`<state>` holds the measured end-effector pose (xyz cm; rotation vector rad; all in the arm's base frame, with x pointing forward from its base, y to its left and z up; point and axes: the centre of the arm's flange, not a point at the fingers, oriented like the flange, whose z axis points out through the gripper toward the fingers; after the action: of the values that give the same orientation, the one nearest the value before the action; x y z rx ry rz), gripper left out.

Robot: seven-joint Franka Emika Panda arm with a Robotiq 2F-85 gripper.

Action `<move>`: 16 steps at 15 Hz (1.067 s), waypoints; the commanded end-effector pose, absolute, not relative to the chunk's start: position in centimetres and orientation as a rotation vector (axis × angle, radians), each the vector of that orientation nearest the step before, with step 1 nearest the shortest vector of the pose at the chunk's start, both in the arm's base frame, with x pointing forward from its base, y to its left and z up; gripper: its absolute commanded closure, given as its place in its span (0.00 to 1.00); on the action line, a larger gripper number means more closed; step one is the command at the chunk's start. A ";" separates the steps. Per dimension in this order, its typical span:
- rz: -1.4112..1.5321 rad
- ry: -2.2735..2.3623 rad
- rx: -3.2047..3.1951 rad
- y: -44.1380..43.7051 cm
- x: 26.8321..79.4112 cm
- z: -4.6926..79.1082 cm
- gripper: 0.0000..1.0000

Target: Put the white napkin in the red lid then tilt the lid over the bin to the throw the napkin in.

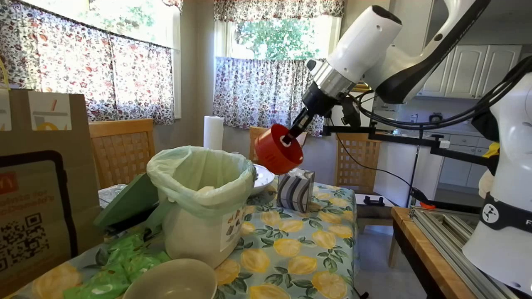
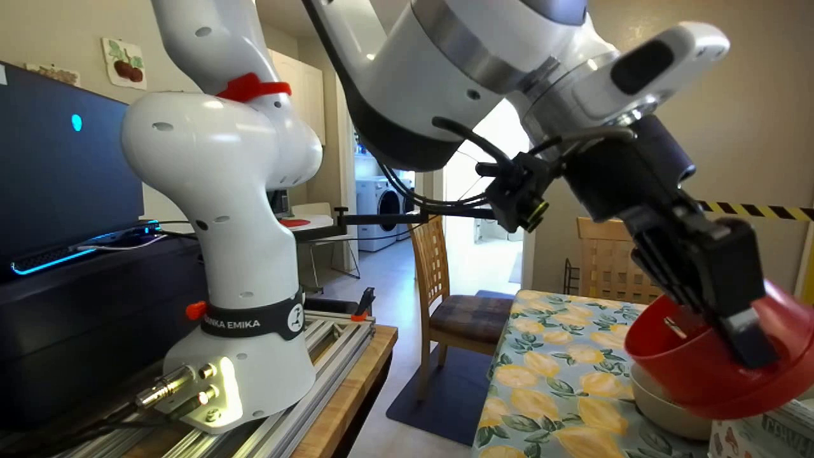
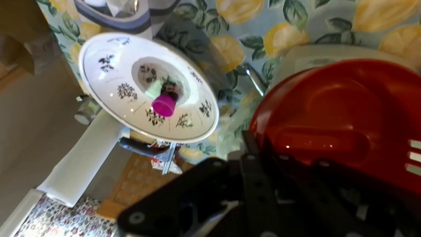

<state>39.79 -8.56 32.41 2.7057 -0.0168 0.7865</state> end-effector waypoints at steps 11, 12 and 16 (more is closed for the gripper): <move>0.030 0.501 2.804 -9.2 42.1 24.0 0.99; 0.027 0.502 2.767 -9.5 42.2 23.7 0.99; 0.002 0.534 2.738 -11.3 44.2 24.7 0.99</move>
<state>42.11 -9.60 22.92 2.7616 0.4915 0.0281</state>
